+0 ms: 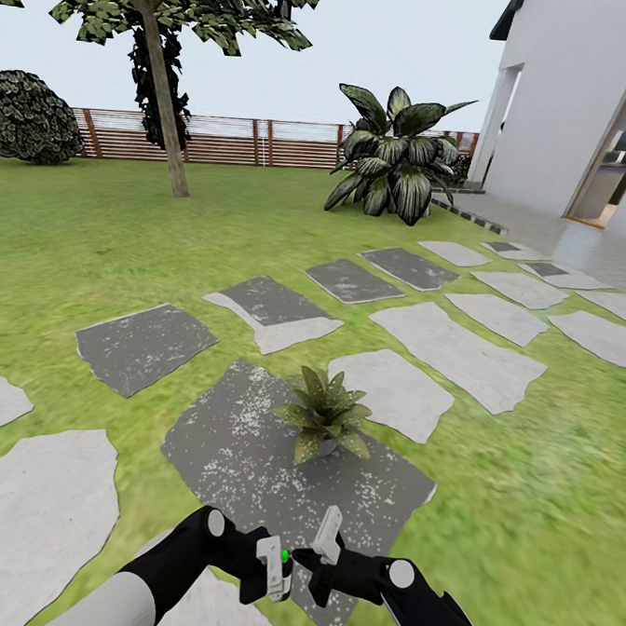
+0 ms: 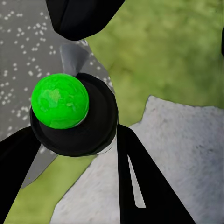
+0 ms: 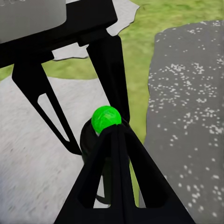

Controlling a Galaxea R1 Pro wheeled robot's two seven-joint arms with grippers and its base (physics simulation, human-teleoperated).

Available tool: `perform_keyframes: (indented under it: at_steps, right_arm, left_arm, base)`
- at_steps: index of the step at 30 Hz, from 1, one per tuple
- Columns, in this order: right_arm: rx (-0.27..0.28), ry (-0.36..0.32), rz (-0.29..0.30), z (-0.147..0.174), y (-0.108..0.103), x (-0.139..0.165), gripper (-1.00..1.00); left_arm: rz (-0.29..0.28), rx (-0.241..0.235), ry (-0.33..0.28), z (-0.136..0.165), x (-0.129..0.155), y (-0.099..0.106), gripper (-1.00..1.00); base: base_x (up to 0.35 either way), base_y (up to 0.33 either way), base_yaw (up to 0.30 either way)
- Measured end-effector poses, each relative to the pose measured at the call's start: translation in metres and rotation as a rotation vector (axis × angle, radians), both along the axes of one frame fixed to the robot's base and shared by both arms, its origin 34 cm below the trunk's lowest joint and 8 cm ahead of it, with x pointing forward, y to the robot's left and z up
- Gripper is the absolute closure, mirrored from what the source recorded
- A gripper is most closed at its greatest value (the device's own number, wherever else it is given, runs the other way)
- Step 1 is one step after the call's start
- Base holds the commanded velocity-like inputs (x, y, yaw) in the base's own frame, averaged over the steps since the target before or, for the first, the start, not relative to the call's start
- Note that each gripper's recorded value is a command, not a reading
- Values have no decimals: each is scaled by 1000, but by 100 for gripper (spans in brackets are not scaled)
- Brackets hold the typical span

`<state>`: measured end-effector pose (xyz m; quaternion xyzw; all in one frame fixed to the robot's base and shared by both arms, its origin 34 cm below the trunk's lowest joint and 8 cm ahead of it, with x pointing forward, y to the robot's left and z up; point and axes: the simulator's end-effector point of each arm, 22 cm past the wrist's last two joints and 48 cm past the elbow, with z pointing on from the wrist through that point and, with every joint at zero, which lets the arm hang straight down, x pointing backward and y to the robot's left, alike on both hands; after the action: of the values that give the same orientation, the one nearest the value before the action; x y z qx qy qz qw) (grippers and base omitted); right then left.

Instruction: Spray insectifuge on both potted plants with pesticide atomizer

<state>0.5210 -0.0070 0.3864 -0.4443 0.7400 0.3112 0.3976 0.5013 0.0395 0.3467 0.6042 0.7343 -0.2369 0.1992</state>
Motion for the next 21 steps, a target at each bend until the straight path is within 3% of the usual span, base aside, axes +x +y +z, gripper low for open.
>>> perform_keyframes:
  at_steps: [16, 21]
  right_arm:
    - [0, 0, 0, 0, 0, 0, 100]
    - [0, 0, 0, 0, 0, 0, 100]
  left_arm:
    - [-2, -13, 1, 2, -1, -8, 100]
    - [-7, 6, 6, -2, -2, -1, 100]
  base:
    - [0, 0, 0]
    - [0, 0, 0]
